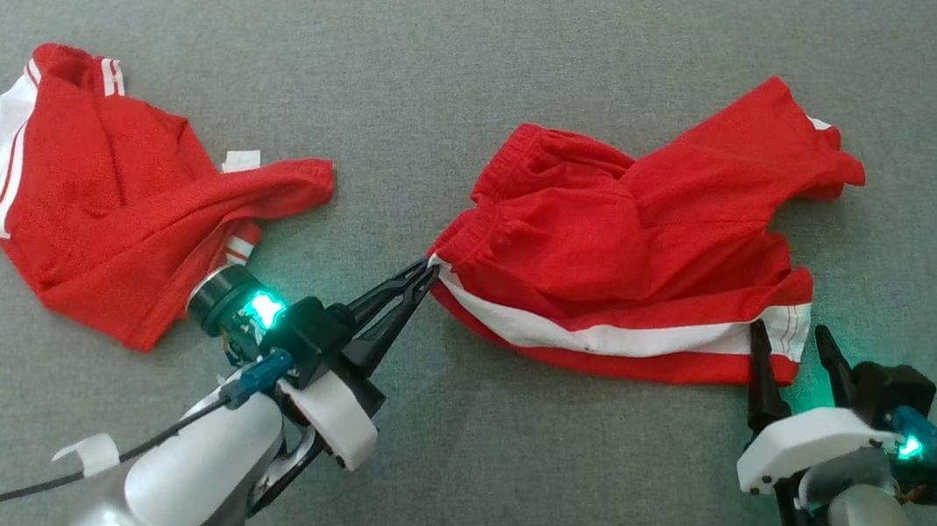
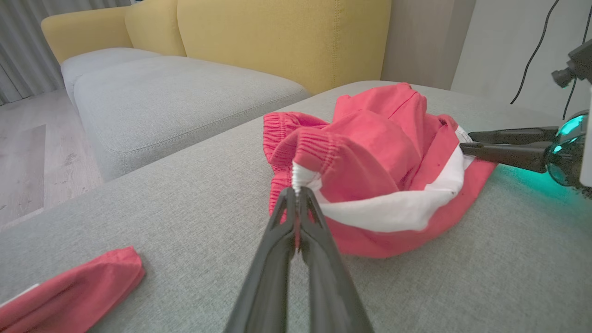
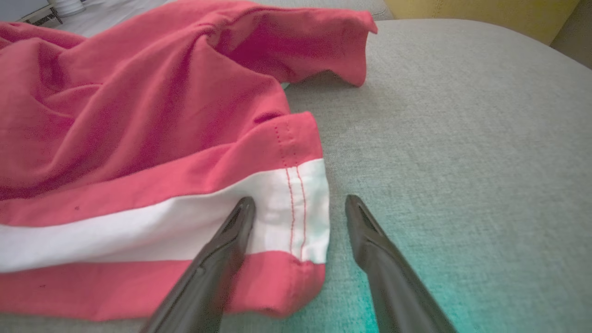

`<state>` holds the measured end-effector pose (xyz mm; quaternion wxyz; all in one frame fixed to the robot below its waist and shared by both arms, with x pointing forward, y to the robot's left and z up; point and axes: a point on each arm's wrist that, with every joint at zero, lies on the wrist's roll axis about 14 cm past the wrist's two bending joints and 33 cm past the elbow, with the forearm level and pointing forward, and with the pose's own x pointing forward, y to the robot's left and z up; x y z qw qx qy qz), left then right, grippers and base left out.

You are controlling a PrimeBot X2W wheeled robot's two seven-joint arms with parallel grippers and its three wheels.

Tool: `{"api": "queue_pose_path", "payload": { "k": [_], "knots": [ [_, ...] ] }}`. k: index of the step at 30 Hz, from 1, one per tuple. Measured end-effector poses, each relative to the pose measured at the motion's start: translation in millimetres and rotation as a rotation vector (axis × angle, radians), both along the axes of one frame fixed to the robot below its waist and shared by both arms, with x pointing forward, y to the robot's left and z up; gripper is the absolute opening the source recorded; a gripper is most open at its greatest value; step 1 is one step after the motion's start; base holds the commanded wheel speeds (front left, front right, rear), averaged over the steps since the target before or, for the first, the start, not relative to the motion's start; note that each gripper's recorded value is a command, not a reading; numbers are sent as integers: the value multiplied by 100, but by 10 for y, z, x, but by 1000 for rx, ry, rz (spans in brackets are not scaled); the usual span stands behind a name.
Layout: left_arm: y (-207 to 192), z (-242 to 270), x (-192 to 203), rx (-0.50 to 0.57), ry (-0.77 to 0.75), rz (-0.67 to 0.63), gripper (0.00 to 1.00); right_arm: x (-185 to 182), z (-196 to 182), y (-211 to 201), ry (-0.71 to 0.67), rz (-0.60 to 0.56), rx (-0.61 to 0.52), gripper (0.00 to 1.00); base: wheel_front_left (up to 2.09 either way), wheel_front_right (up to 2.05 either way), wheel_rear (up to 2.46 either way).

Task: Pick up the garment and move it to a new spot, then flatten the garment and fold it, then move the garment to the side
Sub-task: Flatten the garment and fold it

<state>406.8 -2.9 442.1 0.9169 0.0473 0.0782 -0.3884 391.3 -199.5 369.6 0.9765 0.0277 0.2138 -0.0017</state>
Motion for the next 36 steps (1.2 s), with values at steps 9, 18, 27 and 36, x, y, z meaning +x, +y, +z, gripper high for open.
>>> {"api": "queue_pose_path", "payload": {
  "k": [9, 18, 27, 36],
  "knots": [
    [3, 4, -5, -4, 3, 2, 0, 44, -34, 35, 14, 15, -4, 0, 0, 0, 0],
    [49, 80, 9, -11, -11, 45, 0, 78, 226, 0, -84, 8, -12, 0, 0, 0, 0],
    [94, 346, 47, -52, -73, 108, 0, 58, 842, 72, -278, 44, -13, 0, 0, 0, 0],
    [284, 1009, 235, -163, -216, 232, 0, 118, 2019, 133, -610, 111, -22, 0, 0, 0, 0]
  ]
}}
